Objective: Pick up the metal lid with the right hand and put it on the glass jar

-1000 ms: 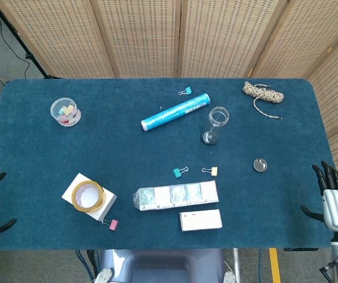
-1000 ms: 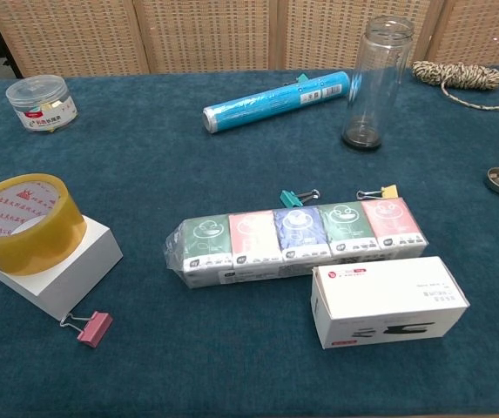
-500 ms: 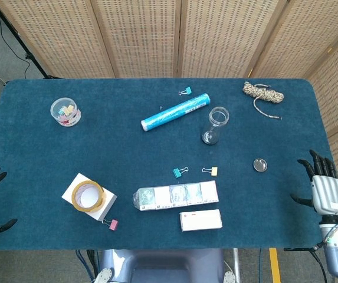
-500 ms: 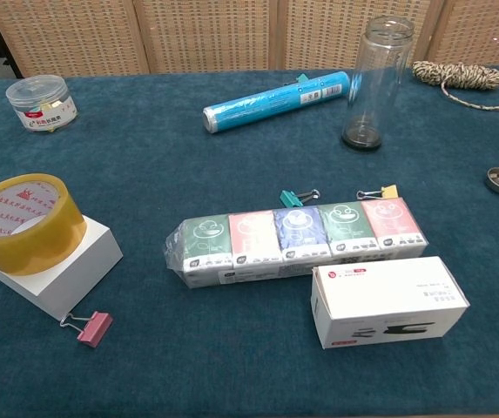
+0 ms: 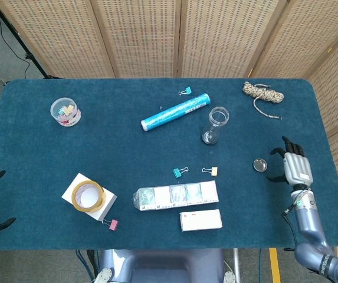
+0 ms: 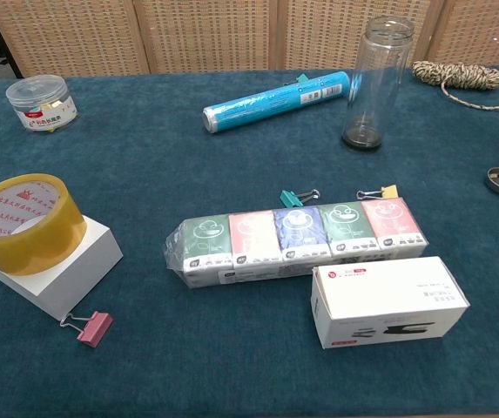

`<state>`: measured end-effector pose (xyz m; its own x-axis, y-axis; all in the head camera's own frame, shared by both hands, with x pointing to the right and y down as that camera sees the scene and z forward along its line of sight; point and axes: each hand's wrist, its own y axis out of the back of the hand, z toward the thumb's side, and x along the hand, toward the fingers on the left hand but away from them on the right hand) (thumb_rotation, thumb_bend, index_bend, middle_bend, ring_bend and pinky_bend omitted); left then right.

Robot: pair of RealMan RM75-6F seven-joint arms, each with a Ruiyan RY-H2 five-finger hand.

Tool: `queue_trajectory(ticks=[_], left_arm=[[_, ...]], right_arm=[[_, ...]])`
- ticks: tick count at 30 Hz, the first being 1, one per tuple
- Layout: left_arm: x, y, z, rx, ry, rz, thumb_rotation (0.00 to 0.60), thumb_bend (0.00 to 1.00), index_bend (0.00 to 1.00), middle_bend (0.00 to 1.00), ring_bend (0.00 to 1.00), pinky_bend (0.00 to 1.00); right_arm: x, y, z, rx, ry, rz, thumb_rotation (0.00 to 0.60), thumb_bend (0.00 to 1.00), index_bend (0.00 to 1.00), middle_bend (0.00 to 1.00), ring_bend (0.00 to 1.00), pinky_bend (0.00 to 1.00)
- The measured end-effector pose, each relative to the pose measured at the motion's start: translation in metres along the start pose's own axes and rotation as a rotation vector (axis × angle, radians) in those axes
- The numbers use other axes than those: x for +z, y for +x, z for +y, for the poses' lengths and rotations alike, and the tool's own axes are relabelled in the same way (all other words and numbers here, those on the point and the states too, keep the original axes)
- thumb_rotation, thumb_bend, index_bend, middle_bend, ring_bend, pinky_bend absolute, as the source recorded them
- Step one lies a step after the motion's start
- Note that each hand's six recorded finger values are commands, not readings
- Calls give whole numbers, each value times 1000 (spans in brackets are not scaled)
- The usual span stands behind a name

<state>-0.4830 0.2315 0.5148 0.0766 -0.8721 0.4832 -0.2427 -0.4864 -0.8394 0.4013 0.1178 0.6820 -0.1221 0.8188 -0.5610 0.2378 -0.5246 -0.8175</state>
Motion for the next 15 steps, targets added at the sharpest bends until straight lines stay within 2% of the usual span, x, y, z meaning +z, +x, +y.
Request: queue_trajectory(ticks=[7, 15], left_arm=[[-3, 3, 2, -2, -8, 11, 600, 0, 0, 0, 0, 0], [-5, 7, 1, -15, -7, 16, 600, 0, 0, 0, 0, 0]], right_arm=[[4, -19, -12, 28, -70, -55, 600, 173, 365, 0, 0, 0], [6, -31, -18, 20, -77, -76, 600, 228, 392, 0, 0, 0]])
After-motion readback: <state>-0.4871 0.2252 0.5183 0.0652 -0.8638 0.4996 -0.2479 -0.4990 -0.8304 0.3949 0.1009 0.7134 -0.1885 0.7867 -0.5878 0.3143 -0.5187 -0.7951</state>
